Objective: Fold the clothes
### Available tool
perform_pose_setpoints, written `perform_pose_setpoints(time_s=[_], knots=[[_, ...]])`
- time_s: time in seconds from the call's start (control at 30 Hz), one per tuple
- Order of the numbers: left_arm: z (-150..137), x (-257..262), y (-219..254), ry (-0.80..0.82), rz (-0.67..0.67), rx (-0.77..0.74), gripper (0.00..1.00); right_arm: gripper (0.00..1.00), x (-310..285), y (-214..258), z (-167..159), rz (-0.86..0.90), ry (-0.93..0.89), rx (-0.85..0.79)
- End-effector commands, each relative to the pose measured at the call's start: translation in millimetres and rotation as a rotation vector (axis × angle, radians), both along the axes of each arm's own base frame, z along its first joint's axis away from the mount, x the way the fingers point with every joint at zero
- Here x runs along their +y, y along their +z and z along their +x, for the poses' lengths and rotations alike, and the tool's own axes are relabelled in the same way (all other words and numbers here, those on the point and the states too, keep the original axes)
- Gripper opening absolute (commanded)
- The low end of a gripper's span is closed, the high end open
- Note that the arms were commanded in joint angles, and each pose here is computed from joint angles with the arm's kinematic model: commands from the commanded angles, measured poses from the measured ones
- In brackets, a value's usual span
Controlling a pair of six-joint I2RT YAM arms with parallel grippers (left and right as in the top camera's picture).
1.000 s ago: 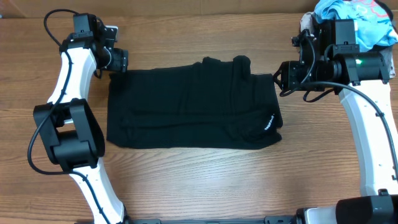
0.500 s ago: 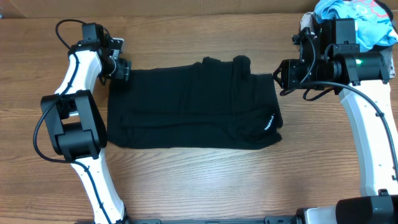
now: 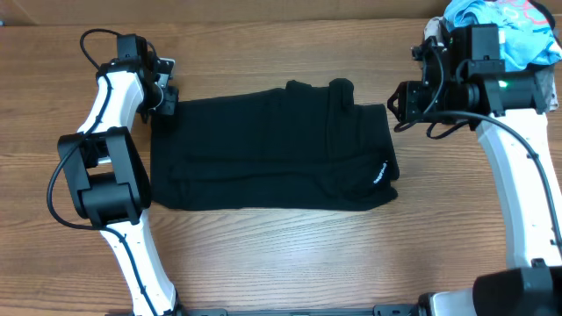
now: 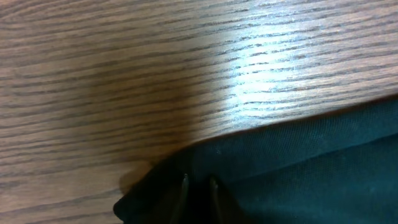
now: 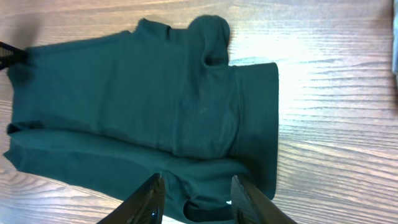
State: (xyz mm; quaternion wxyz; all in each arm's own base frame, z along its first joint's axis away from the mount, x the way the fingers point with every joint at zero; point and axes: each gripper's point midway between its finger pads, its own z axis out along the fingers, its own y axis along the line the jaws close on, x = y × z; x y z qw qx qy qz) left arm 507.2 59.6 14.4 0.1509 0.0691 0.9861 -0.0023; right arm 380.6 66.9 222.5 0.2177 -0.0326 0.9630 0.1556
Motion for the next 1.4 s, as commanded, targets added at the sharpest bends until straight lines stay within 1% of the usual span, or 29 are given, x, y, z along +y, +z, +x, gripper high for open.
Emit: perform_pose_setpoints(time_s=[0.0, 0.13, 0.23, 0.37, 0.4, 0.47, 0.57, 0.8, 0.83, 0.87, 0.9, 0.97, 1.0, 1.03, 1.17, 1.27, 1.37], knots=[[2.5, 5.9, -0.7, -0.002, 0.023, -0.003, 0.10, 0.37, -0.1, -8.9, 11.6, -0.009, -0.004, 0.012], [8.0, 11.4, 7.8, 0.024, 0.047, -0.025, 0.04, 0.36, 0.3, -25.5, 19.1, -0.010, -0.004, 0.046], [13.0, 13.6, 23.8, 0.036, 0.053, -0.037, 0.04, 0.34, 0.6, -33.8, 23.2, -0.011, -0.003, 0.060], [19.6, 13.0, 52.1, 0.037, 0.050, -0.053, 0.04, 0.33, 1.3, -33.7, 30.3, -0.009, -0.003, 0.037], [20.8, 12.7, 59.5, 0.047, 0.046, -0.057, 0.04, 0.32, 1.5, -32.7, 32.7, -0.008, -0.004, 0.026], [21.9, 11.9, 73.8, 0.061, 0.038, -0.061, 0.04, 0.23, 1.5, -30.1, 38.0, 0.003, -0.027, 0.010], [19.9, 9.7, 88.7, 0.079, 0.031, -0.055, 0.04, 0.18, 2.0, -29.4, 46.2, 0.011, -0.039, -0.014], [10.7, 5.7, 91.5, 0.126, 0.009, -0.016, 0.04, 0.18, 5.9, -46.4, 75.4, 0.015, -0.035, -0.059], [9.7, 4.8, 91.2, 0.124, 0.009, -0.012, 0.04, 0.23, 8.2, -48.3, 80.7, 0.016, -0.030, -0.071], [9.0, 3.7, 90.9, 0.122, 0.009, -0.008, 0.04, 0.32, 10.1, -50.5, 87.2, 0.015, -0.024, -0.089], [8.9, 2.2, 90.8, 0.120, 0.009, -0.007, 0.04, 0.44, 12.3, -52.5, 93.1, 0.015, -0.021, -0.104], [8.7, -1.2, 90.6, 0.113, 0.009, -0.005, 0.04, 0.54, 16.7, -54.8, 104.4, 0.012, -0.014, -0.139], [9.0, -2.5, 90.7, 0.110, 0.009, -0.005, 0.04, 0.57, 19.5, -57.3, 110.8, 0.008, -0.011, -0.156], [9.3, -4.5, 90.7, 0.106, 0.009, -0.006, 0.04, 0.59, 23.1, -59.2, 115.5, 0.010, -0.004, -0.170], [10.9, -12.6, 91.0, 0.090, 0.009, -0.009, 0.04, 0.59, 36.3, -77.8, 131.4, -0.002, 0.014, -0.192], [11.4, -17.6, 91.0, 0.081, 0.009, -0.009, 0.04, 0.59, 44.3, -105.3, 137.5, -0.028, 0.023, -0.166], [11.5, -20.0, 91.0, 0.076, 0.009, -0.009, 0.04, 0.59, 53.6, -133.5, 135.7, -0.053, 0.058, -0.122]])
